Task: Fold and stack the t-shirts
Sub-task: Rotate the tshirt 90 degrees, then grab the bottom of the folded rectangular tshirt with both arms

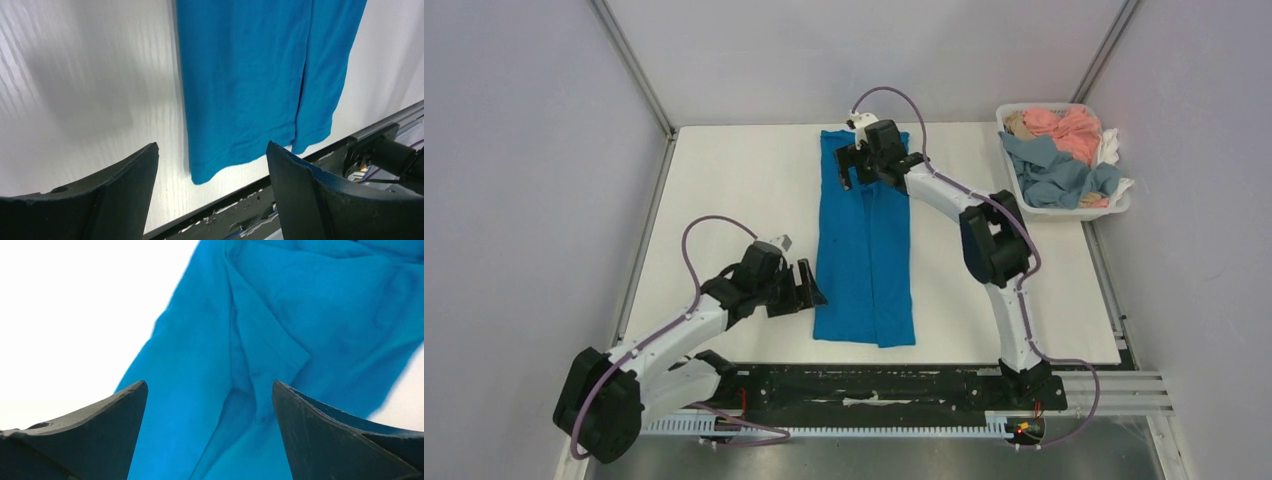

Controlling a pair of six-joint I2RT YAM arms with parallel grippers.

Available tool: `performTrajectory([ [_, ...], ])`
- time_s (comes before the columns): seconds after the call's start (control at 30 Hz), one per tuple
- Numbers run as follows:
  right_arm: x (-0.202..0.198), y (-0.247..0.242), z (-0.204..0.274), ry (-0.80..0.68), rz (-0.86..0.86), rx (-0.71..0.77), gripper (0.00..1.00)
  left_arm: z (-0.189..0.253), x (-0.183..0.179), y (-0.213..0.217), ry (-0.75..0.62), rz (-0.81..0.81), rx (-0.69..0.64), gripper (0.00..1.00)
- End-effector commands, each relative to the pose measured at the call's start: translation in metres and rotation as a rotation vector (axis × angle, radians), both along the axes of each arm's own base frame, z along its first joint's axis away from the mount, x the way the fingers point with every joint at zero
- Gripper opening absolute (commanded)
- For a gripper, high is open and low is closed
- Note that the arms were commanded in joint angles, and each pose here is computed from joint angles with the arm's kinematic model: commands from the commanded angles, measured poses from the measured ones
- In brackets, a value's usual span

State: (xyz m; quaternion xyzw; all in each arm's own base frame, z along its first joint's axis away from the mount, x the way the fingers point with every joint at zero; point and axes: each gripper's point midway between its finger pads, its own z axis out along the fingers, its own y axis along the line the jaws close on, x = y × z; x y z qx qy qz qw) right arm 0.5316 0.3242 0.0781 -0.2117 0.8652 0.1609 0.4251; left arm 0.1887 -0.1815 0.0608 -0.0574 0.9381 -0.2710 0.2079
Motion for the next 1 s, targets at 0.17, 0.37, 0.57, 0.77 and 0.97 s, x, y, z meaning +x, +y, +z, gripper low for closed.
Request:
performTrajectory([
  [0.17,-0.129,-0.048,0.104,-0.072,-0.046,0.127,0.98,-0.022,-0.046,0.003,0.054,0.038,-0.019,0.79],
  [0.37,-0.215,-0.098,0.056,-0.003,-0.148,0.209,0.98,-0.04,-0.049,-0.008,0.09,0.009,-0.022,0.57],
  [0.57,-0.25,-0.131,0.031,0.061,-0.224,0.161,0.98,-0.046,-0.055,-0.014,0.108,-0.029,-0.028,0.35],
  [0.77,-0.292,-0.138,0.003,0.171,-0.164,0.142,0.98,-0.049,-0.051,-0.009,0.09,0.002,-0.009,0.02],
  [0.97,-0.382,-0.116,-0.038,0.425,0.068,0.142,0.98,-0.046,-0.049,-0.013,0.076,-0.006,-0.035,0.02],
])
